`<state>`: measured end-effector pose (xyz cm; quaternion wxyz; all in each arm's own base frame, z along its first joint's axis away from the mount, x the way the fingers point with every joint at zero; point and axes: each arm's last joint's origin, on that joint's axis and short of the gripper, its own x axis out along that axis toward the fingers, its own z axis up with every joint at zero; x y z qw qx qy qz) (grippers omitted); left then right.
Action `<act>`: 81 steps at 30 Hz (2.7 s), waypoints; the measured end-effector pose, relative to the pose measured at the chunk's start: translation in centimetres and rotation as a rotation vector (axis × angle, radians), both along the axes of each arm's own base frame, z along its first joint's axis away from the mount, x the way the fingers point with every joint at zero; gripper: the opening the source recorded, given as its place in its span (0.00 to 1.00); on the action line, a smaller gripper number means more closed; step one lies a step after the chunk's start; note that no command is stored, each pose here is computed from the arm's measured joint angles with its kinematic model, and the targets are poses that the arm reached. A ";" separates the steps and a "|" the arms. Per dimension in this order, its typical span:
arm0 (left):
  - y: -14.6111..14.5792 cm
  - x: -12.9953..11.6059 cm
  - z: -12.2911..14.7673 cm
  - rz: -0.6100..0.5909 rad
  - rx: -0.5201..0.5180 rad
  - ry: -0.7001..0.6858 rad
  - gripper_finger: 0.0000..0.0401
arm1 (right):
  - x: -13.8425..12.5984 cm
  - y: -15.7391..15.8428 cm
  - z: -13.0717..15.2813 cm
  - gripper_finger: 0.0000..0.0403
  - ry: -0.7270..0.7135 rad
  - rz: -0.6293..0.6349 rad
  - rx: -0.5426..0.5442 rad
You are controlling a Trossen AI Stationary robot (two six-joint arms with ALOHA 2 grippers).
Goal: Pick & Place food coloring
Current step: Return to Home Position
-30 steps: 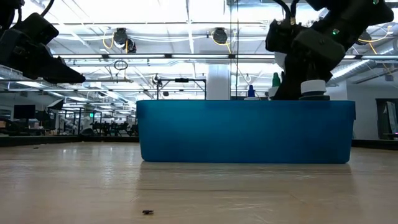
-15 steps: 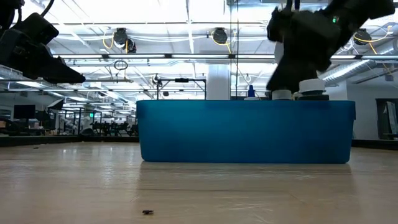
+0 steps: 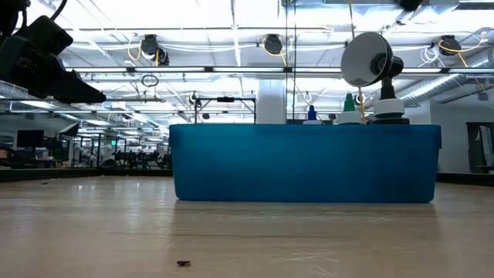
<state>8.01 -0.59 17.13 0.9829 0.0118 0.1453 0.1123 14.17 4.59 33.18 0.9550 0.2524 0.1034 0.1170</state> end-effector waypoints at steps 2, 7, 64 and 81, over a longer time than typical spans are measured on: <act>0.0 0.0 0.0 0.000 0.000 0.000 0.44 | -2.1 -0.5 1.1 0.73 -0.088 0.046 0.026; 0.0 0.0 0.0 0.000 0.000 0.000 0.44 | -6.6 -2.0 1.8 0.73 -0.215 0.076 -0.063; 0.0 0.0 0.0 0.000 0.000 0.000 0.44 | -4.9 -2.4 -14.7 0.73 -0.371 -0.279 -0.393; 0.0 0.0 0.0 0.000 0.000 0.000 0.44 | -4.9 -2.4 -14.7 0.73 -0.371 -0.280 -0.393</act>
